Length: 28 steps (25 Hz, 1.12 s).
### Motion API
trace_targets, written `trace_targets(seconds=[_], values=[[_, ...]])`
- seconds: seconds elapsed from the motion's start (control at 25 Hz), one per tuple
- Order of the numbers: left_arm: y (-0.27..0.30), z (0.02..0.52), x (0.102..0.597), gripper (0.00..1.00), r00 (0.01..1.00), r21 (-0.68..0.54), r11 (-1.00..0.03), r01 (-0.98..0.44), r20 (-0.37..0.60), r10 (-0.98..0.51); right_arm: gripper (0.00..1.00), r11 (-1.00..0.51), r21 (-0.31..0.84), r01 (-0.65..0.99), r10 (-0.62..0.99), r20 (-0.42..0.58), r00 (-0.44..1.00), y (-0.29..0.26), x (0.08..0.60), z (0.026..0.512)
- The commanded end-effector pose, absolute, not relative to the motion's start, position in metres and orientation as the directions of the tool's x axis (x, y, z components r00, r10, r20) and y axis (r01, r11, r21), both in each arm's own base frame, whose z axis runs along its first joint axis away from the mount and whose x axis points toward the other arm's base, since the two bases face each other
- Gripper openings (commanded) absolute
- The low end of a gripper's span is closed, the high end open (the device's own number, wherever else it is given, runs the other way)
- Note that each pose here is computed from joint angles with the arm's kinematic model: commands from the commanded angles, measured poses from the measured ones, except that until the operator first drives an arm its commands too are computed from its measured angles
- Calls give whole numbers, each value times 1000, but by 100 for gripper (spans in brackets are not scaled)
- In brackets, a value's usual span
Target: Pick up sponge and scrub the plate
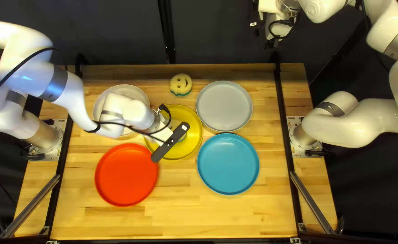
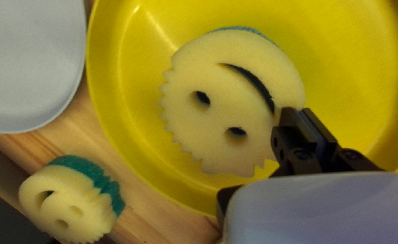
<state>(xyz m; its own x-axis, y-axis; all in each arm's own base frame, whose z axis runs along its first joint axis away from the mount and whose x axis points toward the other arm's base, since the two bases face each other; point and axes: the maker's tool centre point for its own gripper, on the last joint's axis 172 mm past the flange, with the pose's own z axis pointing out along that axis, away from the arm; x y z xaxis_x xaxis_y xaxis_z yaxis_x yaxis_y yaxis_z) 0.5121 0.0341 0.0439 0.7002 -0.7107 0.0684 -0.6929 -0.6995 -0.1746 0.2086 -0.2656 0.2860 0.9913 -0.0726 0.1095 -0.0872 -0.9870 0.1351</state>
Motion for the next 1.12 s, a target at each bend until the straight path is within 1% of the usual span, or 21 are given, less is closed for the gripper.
trace_targets(seconds=[0.04,0.52,0.6,0.76,1.0,1.12], values=[[34,49,520,0,699,-172,-698,-695,66,-712,100,-987,135,-87,-73,110,991,-266,209,286],[-53,58,515,0,651,-218,-646,-731,60,-757,100,-987,135,-87,-73,110,991,-266,209,286],[-56,57,513,0,645,-223,-639,-736,56,-762,100,-987,135,-87,-73,110,991,-266,209,286],[-35,49,514,0,648,-213,-643,-736,55,-760,100,-987,135,-87,-73,110,991,-266,209,286],[11,41,537,0,656,-191,-653,-733,56,-753,100,-987,135,-87,-73,110,991,-266,209,286],[21,37,543,0,659,-182,-658,-730,64,-749,100,-987,135,-87,-73,110,991,-266,209,286]])
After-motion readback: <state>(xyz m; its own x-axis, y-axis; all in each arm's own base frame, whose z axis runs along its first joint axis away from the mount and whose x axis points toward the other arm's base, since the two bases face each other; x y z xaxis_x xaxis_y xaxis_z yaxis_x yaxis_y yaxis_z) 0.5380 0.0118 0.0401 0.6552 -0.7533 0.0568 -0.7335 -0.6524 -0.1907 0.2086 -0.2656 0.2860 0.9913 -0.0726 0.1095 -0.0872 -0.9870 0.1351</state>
